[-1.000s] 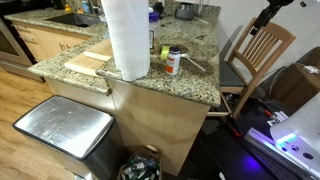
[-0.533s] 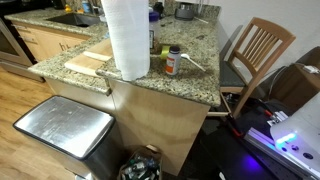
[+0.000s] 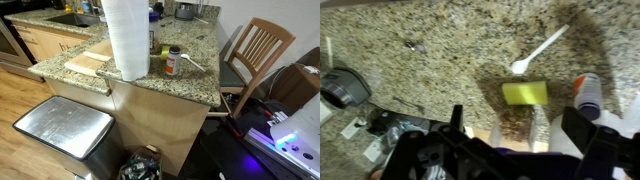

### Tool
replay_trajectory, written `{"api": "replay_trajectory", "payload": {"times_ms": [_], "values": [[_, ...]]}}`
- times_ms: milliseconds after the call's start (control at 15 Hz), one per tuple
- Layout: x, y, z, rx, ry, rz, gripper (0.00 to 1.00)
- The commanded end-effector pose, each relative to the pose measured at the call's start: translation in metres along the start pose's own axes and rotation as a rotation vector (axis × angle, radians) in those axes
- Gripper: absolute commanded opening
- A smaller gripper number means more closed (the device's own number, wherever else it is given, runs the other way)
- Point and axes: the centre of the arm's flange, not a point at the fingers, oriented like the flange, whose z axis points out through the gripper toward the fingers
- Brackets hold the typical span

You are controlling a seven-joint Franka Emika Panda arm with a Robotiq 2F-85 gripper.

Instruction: Pick the bottle and move it to the right on the counter

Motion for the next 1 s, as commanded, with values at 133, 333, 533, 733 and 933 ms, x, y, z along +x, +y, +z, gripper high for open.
{"api": "replay_trajectory", "payload": {"times_ms": [133, 333, 533, 733, 933], "values": [[-0.017, -0.080, -0.002, 0.189, 0.032, -0.187, 1.00], [-0.008, -0.074, -0.007, 0.162, 0.049, -0.138, 1.00], [-0.011, -0.068, -0.012, 0.146, -0.057, -0.198, 1.00], [-0.015, -0.069, -0.012, 0.206, -0.101, -0.262, 1.00], [0.049, -0.077, 0.032, 0.242, -0.077, -0.251, 1.00]]}}
